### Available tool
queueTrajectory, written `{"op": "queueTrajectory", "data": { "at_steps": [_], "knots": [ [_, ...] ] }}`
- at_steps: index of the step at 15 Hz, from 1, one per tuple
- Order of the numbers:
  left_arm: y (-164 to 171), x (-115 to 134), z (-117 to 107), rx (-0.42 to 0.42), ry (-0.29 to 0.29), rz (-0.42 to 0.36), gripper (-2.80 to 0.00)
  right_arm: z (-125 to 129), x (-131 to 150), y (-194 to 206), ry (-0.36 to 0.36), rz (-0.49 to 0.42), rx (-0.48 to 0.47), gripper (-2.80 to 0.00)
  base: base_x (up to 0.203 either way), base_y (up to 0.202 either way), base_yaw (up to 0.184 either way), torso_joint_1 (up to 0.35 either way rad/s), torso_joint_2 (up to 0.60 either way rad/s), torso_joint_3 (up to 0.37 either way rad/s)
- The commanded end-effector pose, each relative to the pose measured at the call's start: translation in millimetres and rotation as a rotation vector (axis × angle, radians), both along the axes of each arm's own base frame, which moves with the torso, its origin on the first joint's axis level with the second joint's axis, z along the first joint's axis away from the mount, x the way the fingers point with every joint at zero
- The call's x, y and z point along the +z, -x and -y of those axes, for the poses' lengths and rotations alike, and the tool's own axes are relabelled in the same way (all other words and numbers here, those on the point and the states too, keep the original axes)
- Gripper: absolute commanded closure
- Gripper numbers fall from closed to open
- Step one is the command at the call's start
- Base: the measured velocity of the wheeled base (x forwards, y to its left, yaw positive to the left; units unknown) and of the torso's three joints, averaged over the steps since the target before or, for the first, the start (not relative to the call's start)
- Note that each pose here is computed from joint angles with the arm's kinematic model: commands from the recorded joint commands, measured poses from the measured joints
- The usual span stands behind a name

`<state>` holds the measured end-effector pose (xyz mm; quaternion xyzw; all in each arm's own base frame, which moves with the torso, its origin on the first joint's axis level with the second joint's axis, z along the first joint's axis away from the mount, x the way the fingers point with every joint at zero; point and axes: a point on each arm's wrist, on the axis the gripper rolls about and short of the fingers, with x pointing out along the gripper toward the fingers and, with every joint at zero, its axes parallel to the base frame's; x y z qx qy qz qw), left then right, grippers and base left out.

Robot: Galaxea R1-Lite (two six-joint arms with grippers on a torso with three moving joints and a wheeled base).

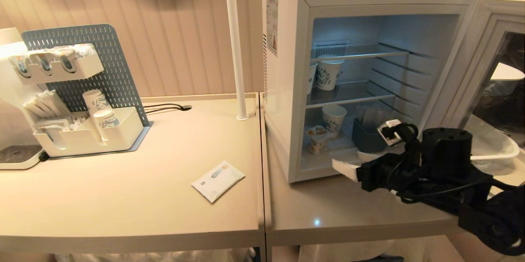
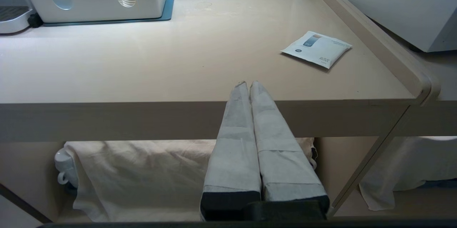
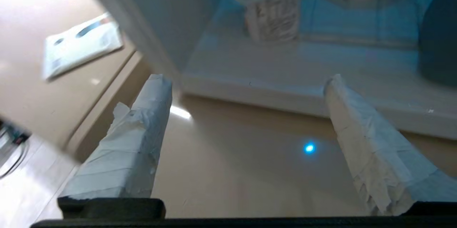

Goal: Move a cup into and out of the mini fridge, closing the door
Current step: Take the yoghurt out of the freezer

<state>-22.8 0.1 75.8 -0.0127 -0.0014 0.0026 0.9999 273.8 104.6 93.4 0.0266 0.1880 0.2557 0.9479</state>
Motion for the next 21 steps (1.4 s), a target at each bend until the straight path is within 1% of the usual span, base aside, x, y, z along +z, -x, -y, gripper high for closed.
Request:
{"op": "queueTrajectory", "data": {
  "at_steps": [1, 3, 4, 7, 9, 11, 13, 16, 21],
  "knots": [
    [-0.1, 0.1, 0.0, 0.001, 0.001, -0.001, 0.0, -13.0, -35.3, -20.0, 0.008, 0.0, -0.064, -2.8, 0.0, 0.0, 0.0, 0.0, 0.0, 0.0],
    [-0.1, 0.1, 0.0, 0.001, 0.001, -0.001, 0.0, -19.4, -44.5, -38.8, 0.005, 0.037, -0.148, -2.8, 0.0, 0.0, 0.0, 0.0, 0.0, 0.0],
    [-0.1, 0.1, 0.0, 0.001, 0.001, -0.001, 0.0, -22.1, -47.1, -47.1, 0.002, 0.049, -0.169, -2.8, 0.0, 0.0, 0.0, 0.0, 0.0, 0.0],
    [-0.1, 0.1, 0.0, 0.001, 0.001, -0.001, 0.0, -28.7, -45.1, -66.7, -0.014, 0.072, -0.207, -2.8, 0.0, 0.0, 0.0, 0.0, 0.0, 0.0],
    [-0.1, 0.1, 0.0, 0.001, 0.001, -0.001, 0.0, -30.4, -41.8, -79.5, -0.019, 0.065, -0.226, -2.8, 0.0, 0.0, 0.0, 0.0, 0.0, 0.0],
    [-0.1, 0.1, 0.0, 0.001, 0.002, -0.001, 0.0, -32.8, -40.1, -88.0, -0.022, 0.047, -0.233, -2.8, 0.0, 0.0, 0.0, 0.0, 0.0, 0.0],
    [-0.1, 0.1, 0.0, 0.001, 0.002, -0.001, 0.0, -34.6, -40.9, -93.0, -0.009, 0.025, -0.231, -2.8, 0.0, 0.0, 0.0, 0.0, 0.0, 0.0],
    [-0.1, 0.1, 0.0, 0.001, 0.002, -0.001, 0.0, -37.2, -37.7, -99.6, -0.007, 0.025, -0.23, -2.8, 0.0, 0.0, 0.0, 0.0, 0.0, 0.0],
    [-0.1, 0.1, 0.0, 0.001, 0.002, -0.001, 0.0, -40.4, -41.2, -108.2, -0.008, 0.029, -0.23, -2.8, 0.0, 0.0, 0.0, 0.0, 0.0, 0.0]
  ]
}}
